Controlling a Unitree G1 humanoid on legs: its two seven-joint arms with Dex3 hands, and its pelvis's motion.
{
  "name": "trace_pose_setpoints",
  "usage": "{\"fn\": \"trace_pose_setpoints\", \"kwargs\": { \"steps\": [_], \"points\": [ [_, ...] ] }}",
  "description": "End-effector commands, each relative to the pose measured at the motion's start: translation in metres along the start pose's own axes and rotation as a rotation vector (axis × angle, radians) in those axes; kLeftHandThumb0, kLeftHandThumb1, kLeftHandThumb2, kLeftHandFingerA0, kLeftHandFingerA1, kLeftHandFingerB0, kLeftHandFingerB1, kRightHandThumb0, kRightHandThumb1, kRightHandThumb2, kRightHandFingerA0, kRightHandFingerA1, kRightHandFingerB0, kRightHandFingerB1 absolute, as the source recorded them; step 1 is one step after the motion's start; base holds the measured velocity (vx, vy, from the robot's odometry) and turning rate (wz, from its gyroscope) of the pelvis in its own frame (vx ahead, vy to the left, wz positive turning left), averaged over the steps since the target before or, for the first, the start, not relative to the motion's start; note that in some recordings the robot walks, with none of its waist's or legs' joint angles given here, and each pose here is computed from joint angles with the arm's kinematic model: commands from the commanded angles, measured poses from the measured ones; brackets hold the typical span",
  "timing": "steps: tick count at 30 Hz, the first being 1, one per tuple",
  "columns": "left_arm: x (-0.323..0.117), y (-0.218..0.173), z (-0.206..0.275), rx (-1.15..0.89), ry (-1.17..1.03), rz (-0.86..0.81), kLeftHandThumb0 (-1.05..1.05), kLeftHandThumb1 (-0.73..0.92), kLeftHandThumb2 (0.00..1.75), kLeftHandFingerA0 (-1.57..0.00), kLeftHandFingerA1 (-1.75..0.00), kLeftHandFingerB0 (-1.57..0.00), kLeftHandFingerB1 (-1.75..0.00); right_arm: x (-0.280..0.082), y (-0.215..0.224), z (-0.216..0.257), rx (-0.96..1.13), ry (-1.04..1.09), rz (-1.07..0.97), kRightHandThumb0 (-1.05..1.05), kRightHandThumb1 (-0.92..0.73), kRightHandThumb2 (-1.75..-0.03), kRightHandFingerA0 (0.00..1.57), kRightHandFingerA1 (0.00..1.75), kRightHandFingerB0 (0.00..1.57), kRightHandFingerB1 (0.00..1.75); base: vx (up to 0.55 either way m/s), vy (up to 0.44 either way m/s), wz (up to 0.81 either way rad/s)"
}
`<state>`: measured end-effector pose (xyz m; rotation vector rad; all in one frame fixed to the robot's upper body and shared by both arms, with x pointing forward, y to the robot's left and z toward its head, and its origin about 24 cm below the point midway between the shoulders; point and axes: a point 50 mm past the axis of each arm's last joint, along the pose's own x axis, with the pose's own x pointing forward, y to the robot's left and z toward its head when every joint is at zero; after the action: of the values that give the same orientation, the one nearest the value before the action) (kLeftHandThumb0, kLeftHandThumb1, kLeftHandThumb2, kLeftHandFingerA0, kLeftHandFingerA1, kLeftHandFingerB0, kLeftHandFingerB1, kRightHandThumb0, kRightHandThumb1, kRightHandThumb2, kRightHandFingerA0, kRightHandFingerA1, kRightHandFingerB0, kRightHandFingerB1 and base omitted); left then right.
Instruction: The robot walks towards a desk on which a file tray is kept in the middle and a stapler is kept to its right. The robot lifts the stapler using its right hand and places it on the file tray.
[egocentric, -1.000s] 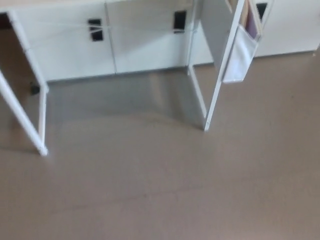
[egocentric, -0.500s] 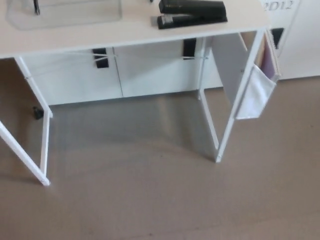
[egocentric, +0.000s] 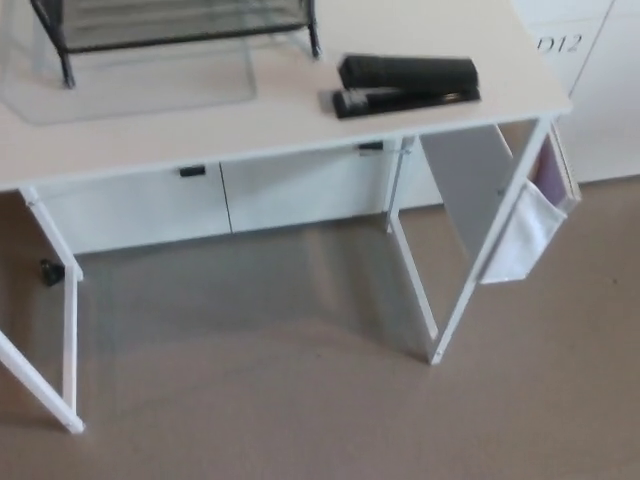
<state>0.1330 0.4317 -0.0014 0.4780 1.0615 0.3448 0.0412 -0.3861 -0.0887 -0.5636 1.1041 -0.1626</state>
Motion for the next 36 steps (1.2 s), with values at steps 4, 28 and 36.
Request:
{"fn": "trace_pose_setpoints", "kwargs": {
  "steps": [4, 28, 36],
  "points": [
    [-0.0003, 0.0015, -0.0061, -0.015, 0.034, 0.001, -0.49, 0.84, 0.65, -0.25, -0.42, -0.21, -0.34, -0.0019, -0.0074, -0.0023, -0.040, 0.013, -0.025, -0.81, -0.63, -1.03, 0.00, 0.17, 0.00, 0.22, 0.10, 0.103, 0.03],
    [0.0016, 0.0056, -0.0003, 0.036, 0.028, 0.002, -0.51, 0.86, 0.65, -0.27, -0.43, -0.24, -0.35, -0.0021, -0.0037, -0.0038, -0.023, 0.015, -0.027, -0.93, -0.69, -1.02, 0.00, 0.05, 0.10, 0.24, 0.04, 0.128, -0.04],
    [0.0023, 0.0047, 0.0000, 0.038, 0.034, 0.006, -0.51, 0.85, 0.65, -0.28, -0.43, -0.24, -0.35, 0.0000, -0.0037, -0.0017, -0.031, 0.028, -0.032, -0.79, -0.84, -0.65, 0.00, 0.11, 0.00, 0.26, 0.08, 0.104, 0.06]
  ]
}}
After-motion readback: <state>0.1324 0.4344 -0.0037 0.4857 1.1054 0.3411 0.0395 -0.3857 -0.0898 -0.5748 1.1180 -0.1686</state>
